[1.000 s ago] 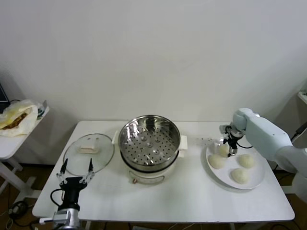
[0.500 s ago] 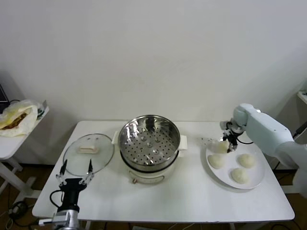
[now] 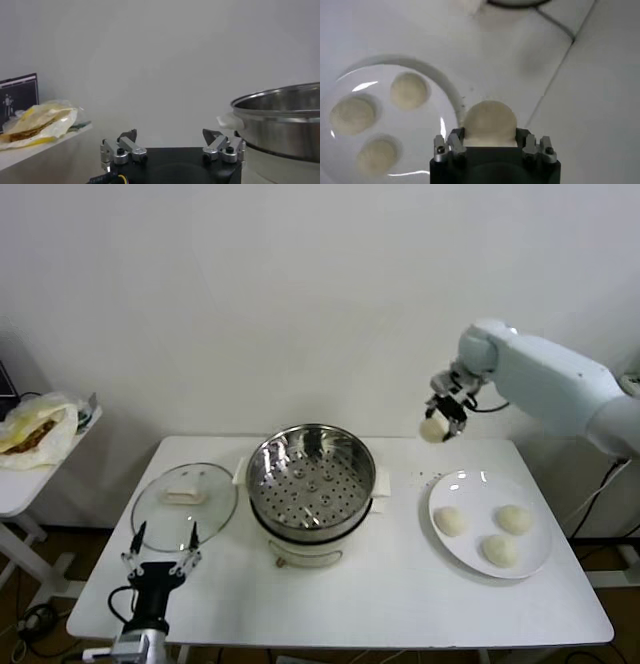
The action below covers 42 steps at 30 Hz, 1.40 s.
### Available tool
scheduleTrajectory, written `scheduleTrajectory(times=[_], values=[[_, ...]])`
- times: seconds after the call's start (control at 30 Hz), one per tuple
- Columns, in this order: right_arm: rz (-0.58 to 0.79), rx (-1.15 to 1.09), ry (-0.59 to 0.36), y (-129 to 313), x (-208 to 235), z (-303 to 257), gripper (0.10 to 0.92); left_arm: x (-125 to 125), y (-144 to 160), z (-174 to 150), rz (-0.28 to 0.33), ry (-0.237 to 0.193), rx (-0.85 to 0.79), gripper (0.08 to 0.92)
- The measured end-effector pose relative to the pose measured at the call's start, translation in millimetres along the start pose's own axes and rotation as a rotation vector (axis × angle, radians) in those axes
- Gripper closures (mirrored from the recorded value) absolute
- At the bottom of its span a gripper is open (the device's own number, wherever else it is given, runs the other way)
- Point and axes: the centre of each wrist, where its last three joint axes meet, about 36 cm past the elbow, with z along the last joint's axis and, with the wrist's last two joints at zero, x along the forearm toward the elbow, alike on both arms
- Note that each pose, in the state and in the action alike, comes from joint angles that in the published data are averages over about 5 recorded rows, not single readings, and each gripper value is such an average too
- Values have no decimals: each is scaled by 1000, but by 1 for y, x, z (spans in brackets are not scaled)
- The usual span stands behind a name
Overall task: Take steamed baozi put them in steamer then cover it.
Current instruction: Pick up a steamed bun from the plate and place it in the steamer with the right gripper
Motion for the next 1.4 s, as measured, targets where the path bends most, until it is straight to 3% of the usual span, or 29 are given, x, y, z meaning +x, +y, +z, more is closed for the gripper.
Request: scheduleTrajectory(times=[0.27,0.57,1.23,1.4], values=[[-13,305,6,-62,19,-86,361,3,-3,-3,18,3,2,177],[-56,577,54,-98,-15,-164,352,4,-1,-7,31,2,-12,177],[-108,794,98,-111,-118,-237,346,10,2,-9,43,16,-35,177],[-106,798,94,-109,-127,-241,277,13,1,-9,48,24,-39,177]])
